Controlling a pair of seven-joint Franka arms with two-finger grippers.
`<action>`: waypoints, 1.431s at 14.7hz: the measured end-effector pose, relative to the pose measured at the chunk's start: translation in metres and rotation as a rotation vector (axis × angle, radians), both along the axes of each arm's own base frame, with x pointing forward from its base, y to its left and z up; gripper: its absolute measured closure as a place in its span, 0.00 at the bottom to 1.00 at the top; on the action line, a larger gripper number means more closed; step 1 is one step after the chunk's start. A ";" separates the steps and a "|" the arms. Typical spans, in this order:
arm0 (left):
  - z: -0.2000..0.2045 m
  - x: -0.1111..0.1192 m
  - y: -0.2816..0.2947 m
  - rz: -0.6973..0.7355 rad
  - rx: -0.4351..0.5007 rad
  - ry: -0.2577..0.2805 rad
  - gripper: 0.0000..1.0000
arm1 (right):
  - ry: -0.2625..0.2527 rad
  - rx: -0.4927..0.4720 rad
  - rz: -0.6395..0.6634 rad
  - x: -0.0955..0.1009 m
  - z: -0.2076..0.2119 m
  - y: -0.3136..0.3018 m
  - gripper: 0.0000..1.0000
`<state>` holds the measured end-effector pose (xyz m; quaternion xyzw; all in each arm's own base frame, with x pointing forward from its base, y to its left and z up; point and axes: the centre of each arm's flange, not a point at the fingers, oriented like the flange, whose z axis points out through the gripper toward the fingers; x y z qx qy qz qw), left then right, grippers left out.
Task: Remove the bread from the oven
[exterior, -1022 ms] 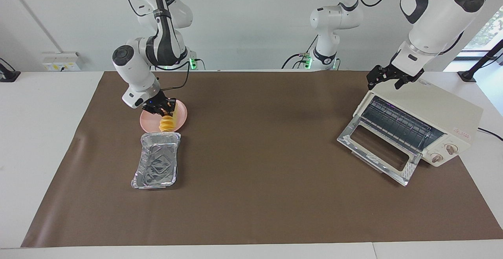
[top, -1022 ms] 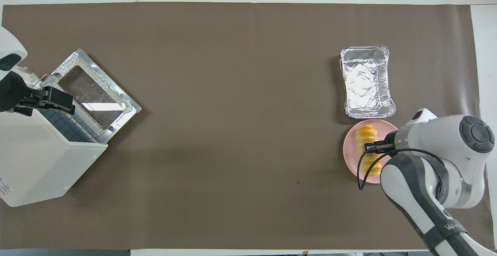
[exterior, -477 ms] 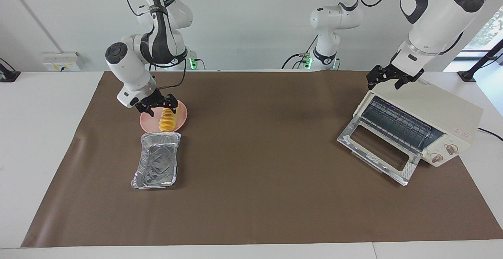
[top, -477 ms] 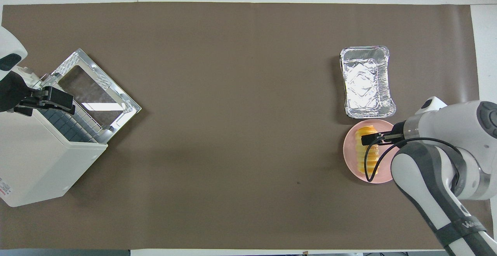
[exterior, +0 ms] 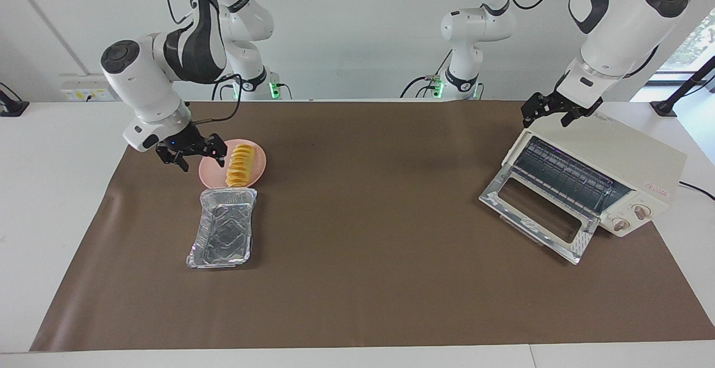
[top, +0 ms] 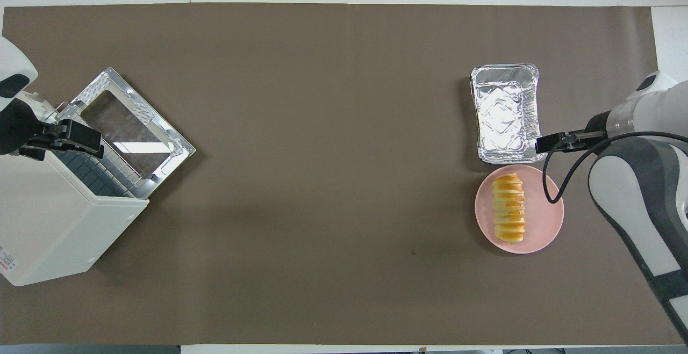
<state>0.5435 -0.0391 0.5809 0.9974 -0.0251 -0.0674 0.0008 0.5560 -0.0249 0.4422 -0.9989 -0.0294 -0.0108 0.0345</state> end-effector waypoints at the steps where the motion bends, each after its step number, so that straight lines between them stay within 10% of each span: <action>1: 0.000 0.000 0.000 0.000 0.000 0.000 0.00 | -0.004 -0.001 -0.001 0.006 0.004 -0.002 0.00; 6: 0.000 0.000 0.000 0.000 0.000 0.000 0.00 | 0.023 0.008 -0.005 0.029 0.097 -0.015 0.00; 11: 0.000 0.000 0.000 0.000 0.000 0.000 0.00 | 0.004 -0.030 -0.003 0.000 0.167 -0.020 0.00; 21: 0.000 0.000 0.000 0.000 0.000 0.000 0.00 | 0.070 -0.059 -0.050 -0.015 0.167 -0.016 0.00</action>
